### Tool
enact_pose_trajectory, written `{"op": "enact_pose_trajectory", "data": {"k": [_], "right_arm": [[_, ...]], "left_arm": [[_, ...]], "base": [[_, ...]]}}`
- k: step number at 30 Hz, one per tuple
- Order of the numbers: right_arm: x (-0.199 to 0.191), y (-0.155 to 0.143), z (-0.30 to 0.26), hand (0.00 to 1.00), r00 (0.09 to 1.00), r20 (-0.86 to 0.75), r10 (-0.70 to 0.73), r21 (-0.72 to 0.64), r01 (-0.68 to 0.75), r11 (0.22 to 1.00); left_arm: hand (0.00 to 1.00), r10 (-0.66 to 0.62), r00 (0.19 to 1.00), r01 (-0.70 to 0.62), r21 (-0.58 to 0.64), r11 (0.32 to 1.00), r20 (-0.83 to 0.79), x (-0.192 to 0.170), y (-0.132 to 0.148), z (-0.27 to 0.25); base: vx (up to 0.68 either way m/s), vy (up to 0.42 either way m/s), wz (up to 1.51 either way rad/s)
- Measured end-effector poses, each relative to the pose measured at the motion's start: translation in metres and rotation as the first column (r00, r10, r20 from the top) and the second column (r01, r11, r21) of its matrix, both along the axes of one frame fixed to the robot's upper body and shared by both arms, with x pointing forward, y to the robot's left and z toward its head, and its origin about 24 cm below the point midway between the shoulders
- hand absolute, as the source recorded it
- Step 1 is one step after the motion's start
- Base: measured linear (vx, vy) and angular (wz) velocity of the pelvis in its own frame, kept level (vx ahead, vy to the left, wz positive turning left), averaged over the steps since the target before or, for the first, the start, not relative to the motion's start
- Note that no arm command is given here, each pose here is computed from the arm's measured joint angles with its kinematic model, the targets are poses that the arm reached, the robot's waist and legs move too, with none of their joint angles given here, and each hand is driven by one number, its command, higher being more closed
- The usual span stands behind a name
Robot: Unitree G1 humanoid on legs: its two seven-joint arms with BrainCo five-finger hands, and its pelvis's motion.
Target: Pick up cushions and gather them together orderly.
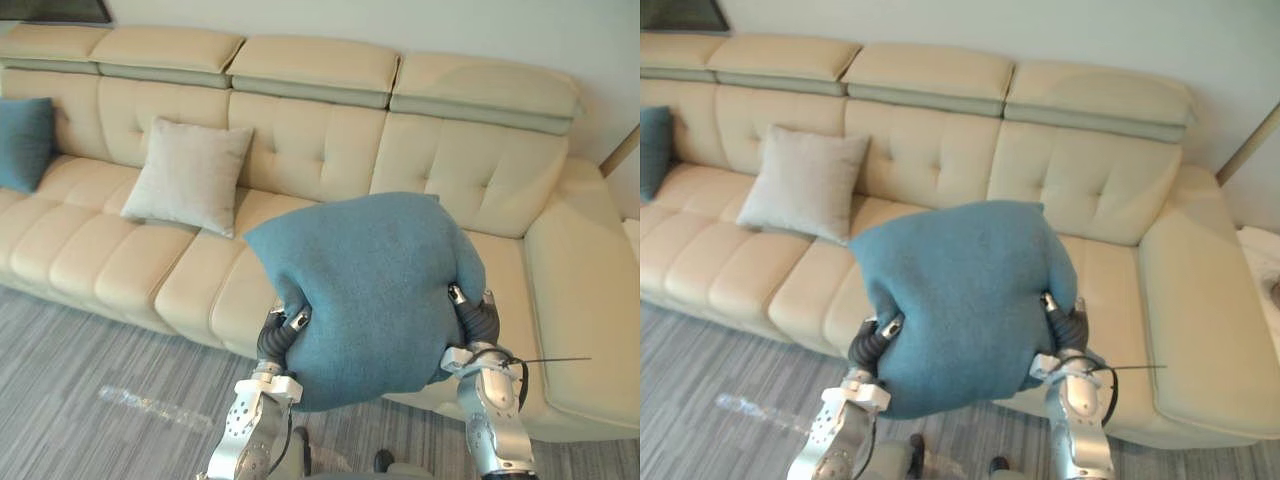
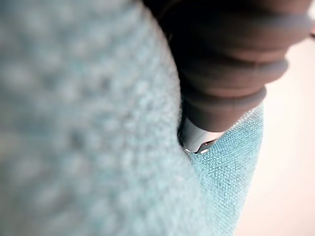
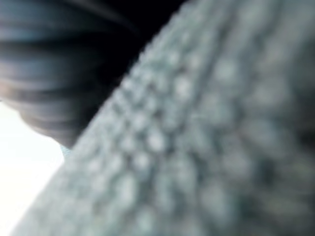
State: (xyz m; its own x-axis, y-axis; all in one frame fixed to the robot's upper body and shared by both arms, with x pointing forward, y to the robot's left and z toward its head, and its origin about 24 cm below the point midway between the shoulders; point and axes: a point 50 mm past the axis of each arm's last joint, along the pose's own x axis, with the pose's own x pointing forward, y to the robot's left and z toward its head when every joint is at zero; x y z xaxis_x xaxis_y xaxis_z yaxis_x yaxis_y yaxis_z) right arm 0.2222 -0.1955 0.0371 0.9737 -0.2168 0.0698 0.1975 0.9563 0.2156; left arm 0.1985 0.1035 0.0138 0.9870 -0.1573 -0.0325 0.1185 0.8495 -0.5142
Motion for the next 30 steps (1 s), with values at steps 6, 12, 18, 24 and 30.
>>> {"op": "enact_pose_trajectory", "data": {"k": [6, 12, 18, 24, 30], "right_arm": [[0.002, 0.004, -0.004, 1.0, 1.0, -0.009, 0.016, 0.013, -0.016, 1.0], [0.005, 0.004, -0.023, 1.0, 0.993, -0.102, 0.051, -0.009, -0.052, 0.999], [-0.006, -0.003, -0.013, 1.0, 0.997, -0.073, 0.031, -0.031, -0.034, 0.999], [-0.001, -0.005, 0.006, 1.0, 1.0, 0.027, 0.014, -0.035, -0.013, 0.999], [-0.003, -0.003, -0.005, 1.0, 1.0, -0.022, -0.003, -0.002, 0.003, 1.0]], "left_arm": [[1.0, 0.012, 1.0, -0.012, 0.021, 1.0, 0.014, 0.001, 0.007, 0.001], [1.0, 0.023, 1.0, -0.023, 0.039, 0.999, -0.016, 0.001, 0.012, -0.004], [1.0, 0.021, 0.999, -0.021, 0.008, 1.0, -0.025, 0.001, 0.005, -0.004], [1.0, 0.027, 0.999, -0.026, -0.011, 1.0, 0.04, 0.009, 0.001, 0.008], [1.0, 0.018, 1.0, -0.018, 0.009, 1.0, 0.016, 0.008, 0.003, 0.003]], "base": [[0.19, 0.056, -0.3], [0.15, -0.159, -0.33], [0.13, -0.158, 0.16], [0.12, -0.001, -0.02], [0.14, 0.09, -0.32]]}}
